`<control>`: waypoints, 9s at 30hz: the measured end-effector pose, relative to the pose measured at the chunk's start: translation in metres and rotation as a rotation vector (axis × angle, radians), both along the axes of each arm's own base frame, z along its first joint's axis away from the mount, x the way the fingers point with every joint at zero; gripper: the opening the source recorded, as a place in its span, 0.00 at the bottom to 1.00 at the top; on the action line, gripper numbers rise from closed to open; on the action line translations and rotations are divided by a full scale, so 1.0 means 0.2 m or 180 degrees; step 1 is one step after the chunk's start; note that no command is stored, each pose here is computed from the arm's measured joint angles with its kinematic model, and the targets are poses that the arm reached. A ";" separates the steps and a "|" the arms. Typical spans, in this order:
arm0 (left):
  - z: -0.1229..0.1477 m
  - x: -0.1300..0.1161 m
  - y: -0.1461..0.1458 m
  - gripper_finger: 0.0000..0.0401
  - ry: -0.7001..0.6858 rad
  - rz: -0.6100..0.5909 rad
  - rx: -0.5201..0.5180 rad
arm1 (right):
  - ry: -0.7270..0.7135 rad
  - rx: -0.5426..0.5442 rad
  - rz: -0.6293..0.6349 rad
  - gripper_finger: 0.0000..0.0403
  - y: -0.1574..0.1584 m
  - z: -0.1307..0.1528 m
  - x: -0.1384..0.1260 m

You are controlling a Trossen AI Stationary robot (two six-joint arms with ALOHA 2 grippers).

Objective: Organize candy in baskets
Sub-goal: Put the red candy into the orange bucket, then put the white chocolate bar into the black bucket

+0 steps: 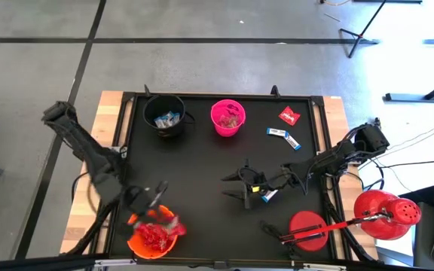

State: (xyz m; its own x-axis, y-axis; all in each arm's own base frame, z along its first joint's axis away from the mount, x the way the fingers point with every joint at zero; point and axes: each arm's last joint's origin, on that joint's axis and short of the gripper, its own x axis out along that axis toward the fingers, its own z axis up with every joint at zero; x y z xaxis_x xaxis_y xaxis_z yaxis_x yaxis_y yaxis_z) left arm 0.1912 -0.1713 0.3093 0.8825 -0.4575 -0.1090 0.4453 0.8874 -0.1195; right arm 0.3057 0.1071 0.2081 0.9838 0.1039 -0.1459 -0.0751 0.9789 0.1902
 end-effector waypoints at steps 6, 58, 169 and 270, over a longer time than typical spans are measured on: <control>-0.04 -0.18 -0.08 0.00 0.0611 -0.0153 -0.0130 | 0.0009 -0.0003 0.0003 0.54 0.00 0.00 0.00; -0.14 0.13 0.34 0.25 0.0851 0.2004 0.0232 | 0.2971 -0.0064 -0.2820 0.54 -0.68 -0.08 -0.57; -0.39 0.16 0.47 0.25 -0.0463 0.1663 -0.0667 | 0.2078 -0.0614 -0.0157 0.44 -0.55 -0.16 -0.33; -0.63 0.24 0.44 0.25 0.0295 0.1871 -0.0562 | 0.2253 0.0151 -0.0302 0.22 -0.49 -0.18 0.15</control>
